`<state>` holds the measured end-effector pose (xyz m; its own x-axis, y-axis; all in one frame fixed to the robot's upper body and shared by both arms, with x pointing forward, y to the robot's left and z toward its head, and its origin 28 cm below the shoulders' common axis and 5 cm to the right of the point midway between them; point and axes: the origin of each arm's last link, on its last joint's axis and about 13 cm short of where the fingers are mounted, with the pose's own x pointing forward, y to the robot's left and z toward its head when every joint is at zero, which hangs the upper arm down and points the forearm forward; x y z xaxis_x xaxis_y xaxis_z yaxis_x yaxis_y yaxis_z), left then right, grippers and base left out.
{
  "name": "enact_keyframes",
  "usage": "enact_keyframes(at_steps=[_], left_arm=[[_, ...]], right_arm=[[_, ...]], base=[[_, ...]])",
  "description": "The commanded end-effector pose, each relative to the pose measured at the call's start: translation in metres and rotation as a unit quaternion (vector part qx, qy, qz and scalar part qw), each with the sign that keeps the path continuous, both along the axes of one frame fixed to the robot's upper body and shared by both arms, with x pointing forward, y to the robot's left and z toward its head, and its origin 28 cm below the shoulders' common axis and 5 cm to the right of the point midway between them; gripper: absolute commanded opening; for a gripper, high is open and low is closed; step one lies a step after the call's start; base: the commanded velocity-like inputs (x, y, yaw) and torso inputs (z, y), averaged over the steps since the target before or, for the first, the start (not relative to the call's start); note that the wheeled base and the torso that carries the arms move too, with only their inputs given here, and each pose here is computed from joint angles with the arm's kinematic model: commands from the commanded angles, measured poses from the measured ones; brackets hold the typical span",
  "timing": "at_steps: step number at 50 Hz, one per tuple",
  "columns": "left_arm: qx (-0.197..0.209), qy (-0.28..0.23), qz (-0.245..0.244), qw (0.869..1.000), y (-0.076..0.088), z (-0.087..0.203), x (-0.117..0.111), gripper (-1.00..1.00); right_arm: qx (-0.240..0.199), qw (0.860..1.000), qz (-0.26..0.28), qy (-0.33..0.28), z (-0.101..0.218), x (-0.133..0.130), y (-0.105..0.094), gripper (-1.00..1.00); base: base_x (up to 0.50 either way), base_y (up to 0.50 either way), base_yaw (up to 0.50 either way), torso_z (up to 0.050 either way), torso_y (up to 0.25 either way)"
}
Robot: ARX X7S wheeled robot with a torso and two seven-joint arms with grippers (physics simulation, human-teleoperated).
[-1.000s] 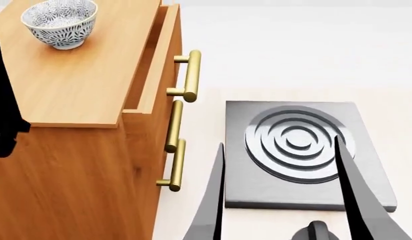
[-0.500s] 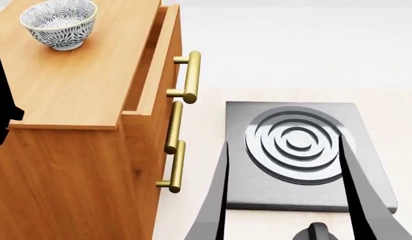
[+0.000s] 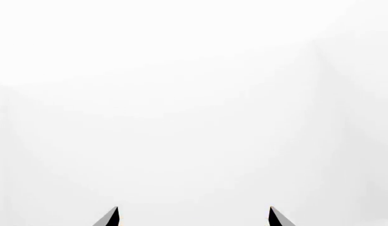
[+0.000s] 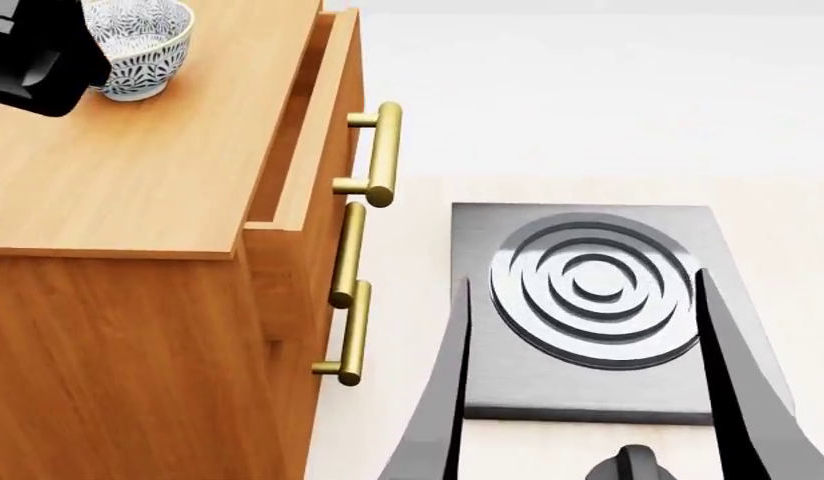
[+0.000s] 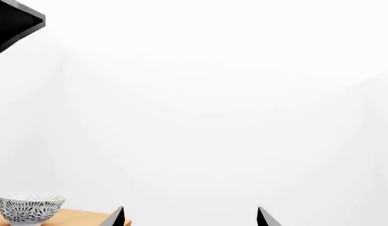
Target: Pick the akita bowl on the wooden cabinet and place it on the plate.
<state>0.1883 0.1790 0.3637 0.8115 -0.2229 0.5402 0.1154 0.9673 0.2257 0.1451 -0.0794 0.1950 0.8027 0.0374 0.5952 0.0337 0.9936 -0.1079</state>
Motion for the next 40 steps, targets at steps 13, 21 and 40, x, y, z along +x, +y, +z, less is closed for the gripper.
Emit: enact_keyframes(at_steps=[13,21,40], left_arm=[[0.043,0.048,0.007,0.998,-0.005,0.051,0.050,1.00],[0.037,0.103,-0.011,0.994,-0.006,0.069,0.068,1.00],[0.034,0.176,0.022,0.984,-0.009,0.106,0.131,1.00]], right_arm=[[0.002,1.000,-0.015,-0.015,0.005,-0.005,-0.004,1.00],[0.001,1.000,-0.013,-0.016,0.005,-0.006,-0.003,1.00],[0.006,1.000,-0.011,-0.016,0.005,-0.006,-0.005,1.00]], base=[[0.00,0.00,0.00,0.000,0.000],[0.00,0.00,0.00,0.000,0.000],[0.00,0.00,0.00,0.000,0.000]])
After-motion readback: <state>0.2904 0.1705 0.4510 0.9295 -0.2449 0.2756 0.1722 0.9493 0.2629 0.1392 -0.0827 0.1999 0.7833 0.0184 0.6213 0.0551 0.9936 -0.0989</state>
